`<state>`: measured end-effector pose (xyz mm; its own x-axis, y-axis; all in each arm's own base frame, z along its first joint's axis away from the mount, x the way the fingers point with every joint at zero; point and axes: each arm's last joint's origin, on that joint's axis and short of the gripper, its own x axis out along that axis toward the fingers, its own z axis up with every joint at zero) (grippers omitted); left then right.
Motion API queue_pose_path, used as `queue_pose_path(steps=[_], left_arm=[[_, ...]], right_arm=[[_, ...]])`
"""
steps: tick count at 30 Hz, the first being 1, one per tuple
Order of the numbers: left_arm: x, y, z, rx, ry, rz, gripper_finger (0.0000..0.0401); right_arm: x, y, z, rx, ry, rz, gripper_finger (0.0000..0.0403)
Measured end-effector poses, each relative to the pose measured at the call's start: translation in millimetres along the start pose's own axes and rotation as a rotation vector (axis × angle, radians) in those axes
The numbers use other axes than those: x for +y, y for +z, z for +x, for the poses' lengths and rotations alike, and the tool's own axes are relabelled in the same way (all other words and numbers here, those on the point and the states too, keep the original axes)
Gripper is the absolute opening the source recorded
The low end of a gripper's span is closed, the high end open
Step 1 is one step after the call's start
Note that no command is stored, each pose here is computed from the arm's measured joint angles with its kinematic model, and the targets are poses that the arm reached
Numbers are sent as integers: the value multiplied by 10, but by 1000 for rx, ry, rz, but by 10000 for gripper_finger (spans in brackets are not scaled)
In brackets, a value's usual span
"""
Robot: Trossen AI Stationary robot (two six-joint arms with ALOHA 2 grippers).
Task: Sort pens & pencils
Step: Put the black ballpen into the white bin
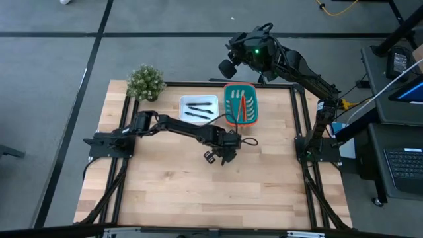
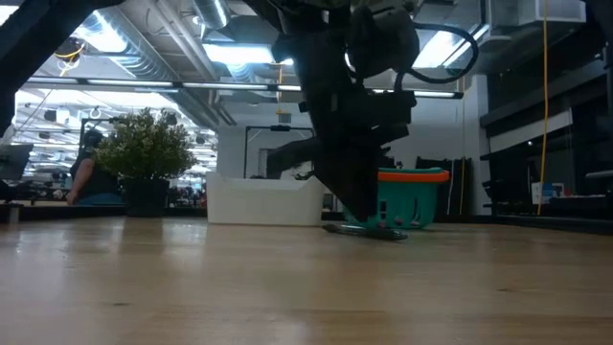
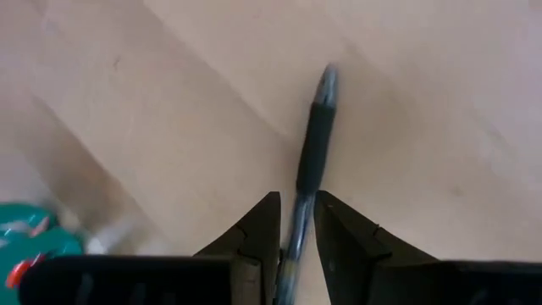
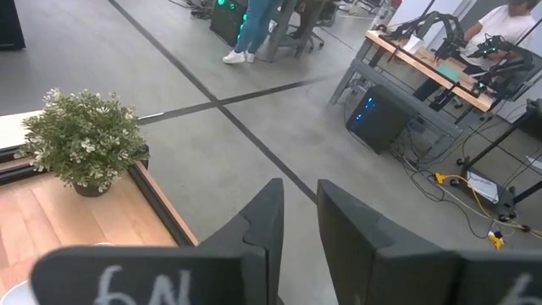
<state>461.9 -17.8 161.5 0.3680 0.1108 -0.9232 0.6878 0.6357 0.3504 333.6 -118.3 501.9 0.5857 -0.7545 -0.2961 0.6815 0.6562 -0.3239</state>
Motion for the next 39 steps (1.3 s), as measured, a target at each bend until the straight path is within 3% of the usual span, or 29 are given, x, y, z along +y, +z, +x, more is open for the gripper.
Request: queue_pose_path(steps=[27,39], left_arm=[[-65,-123,191,-73,-75,-6,69],[-143,-48,183,-64,-82,-76,15]], right_arm=[[-1,3,-2,-3,0,5,76],[1,6,-3,-5,1,9,76]])
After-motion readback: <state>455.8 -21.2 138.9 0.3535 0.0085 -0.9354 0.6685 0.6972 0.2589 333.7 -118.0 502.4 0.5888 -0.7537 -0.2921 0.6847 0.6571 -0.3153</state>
